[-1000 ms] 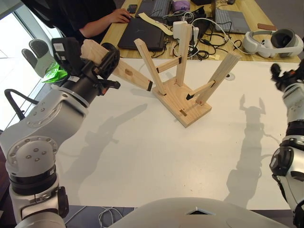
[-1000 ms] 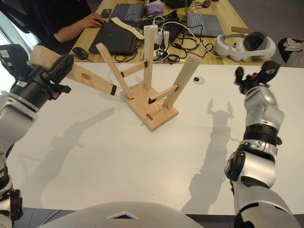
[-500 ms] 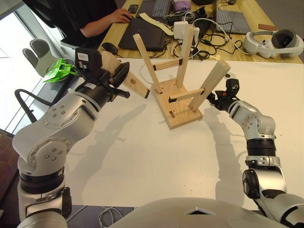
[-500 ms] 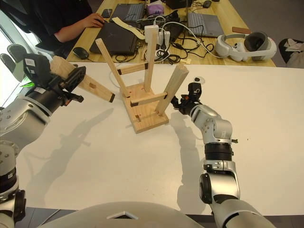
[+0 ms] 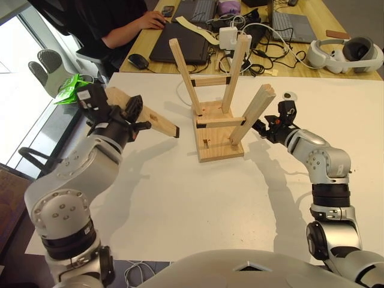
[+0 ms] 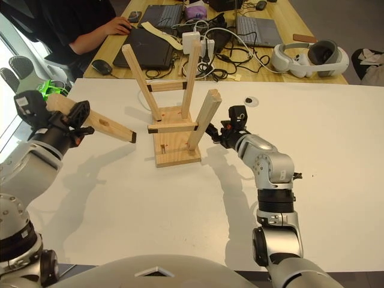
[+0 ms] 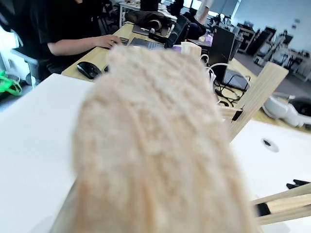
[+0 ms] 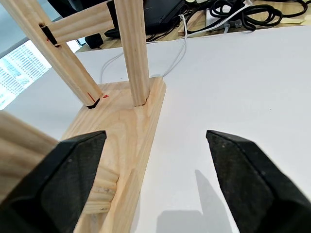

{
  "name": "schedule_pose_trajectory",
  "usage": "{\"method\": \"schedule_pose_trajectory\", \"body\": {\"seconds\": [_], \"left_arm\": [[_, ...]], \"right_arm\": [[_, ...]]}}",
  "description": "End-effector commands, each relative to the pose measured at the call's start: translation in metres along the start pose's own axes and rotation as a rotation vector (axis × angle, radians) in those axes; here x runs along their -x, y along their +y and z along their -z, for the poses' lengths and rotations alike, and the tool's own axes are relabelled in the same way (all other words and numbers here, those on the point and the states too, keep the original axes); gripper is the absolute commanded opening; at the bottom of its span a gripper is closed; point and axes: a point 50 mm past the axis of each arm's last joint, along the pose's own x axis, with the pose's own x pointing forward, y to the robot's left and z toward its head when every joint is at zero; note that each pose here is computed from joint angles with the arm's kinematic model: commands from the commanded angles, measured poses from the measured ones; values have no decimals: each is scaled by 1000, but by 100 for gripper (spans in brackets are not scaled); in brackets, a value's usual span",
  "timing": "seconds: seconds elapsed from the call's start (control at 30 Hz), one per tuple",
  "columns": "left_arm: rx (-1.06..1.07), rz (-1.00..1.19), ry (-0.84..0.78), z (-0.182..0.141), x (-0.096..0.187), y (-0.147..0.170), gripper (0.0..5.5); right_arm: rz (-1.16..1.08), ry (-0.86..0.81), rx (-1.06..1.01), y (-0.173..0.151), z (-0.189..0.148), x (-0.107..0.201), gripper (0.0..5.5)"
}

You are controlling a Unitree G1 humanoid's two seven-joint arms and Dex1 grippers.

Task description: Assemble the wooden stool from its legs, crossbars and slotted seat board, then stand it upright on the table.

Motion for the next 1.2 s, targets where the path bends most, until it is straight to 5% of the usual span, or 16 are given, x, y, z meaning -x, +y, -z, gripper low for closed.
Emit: {"method": "schedule_pose_trajectory", "body": {"seconds": [0.03,0.17,0.87,1.2], "left_arm": [[237,7,106,19,11,-12,101],[321,19,157,27,10,-24,101],[74,-28,98,46,-7,-24,101],[-211,-26,154,38,-16,-31,101]], "right_arm": [[67,-22,16,-8,0,6,385],[82,-38,18,-7,-2,4,385],[71,-59,43,-4,-11,1,385],[83,-72,72,-2,-11,2,385]]}}
